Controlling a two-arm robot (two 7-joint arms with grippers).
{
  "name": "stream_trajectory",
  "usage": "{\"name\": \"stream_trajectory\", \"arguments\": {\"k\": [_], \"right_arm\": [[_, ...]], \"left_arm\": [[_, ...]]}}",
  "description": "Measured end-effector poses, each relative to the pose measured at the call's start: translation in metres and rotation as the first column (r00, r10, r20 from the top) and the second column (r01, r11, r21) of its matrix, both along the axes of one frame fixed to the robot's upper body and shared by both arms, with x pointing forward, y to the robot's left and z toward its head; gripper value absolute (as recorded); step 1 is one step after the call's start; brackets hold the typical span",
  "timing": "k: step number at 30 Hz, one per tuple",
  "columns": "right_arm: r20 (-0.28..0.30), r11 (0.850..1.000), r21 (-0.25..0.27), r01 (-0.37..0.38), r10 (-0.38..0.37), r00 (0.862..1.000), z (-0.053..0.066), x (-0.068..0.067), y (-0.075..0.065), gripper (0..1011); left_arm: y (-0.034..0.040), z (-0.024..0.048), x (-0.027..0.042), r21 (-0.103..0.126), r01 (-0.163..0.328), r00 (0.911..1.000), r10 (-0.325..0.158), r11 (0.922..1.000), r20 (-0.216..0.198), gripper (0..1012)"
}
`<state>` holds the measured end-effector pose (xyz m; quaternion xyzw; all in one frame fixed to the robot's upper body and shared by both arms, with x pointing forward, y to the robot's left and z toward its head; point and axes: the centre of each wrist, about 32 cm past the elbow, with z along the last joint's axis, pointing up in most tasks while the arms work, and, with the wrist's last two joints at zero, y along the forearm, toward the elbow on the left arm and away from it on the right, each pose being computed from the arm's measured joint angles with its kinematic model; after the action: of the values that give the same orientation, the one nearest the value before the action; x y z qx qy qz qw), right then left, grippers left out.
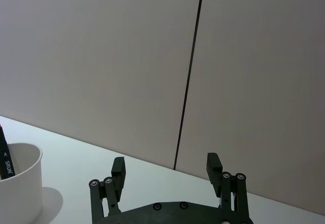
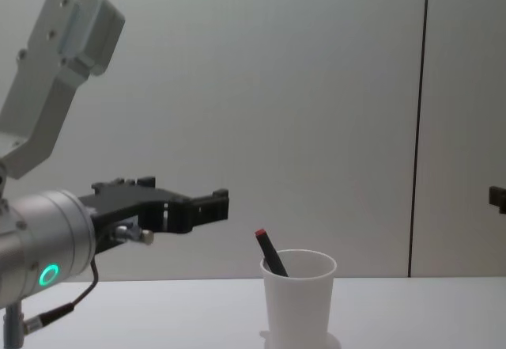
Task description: Place the pen into the pen holder.
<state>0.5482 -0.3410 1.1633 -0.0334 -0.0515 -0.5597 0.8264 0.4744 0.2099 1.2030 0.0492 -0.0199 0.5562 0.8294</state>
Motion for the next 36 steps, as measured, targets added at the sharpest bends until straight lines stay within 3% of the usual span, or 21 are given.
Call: {"name": "stream_trajectory", "arguments": {"k": [7, 16, 25, 36], "right_arm": [[0.0, 1.0, 0.0, 0.0, 0.0, 1.0, 0.0, 0.0, 0.0, 1002], [0.0, 1.0, 0.0, 0.0, 0.0, 1.0, 0.0, 0.0, 0.0, 1002], [0.0, 1.0, 0.0, 0.0, 0.0, 1.0, 0.0, 0.0, 0.0, 1002], [0.0, 1.0, 0.0, 0.0, 0.0, 1.0, 0.0, 0.0, 0.0, 1002]], "left_arm": [[0.0031, -0.0025, -0.0016, -0.009, 0.006, 0.9975, -0.006, 0.9999, -0.07, 1003], [0.0093, -0.0093, -0.0022, -0.016, 0.007, 0.9873, -0.01, 0.9999, -0.158, 1003], [0.0148, -0.0152, -0.0019, -0.03, -0.002, 0.9773, -0.005, 0.9995, -0.212, 1003], [0.0198, -0.0187, -0.0016, -0.035, -0.014, 0.9684, 0.005, 0.9993, -0.249, 1003]]}}
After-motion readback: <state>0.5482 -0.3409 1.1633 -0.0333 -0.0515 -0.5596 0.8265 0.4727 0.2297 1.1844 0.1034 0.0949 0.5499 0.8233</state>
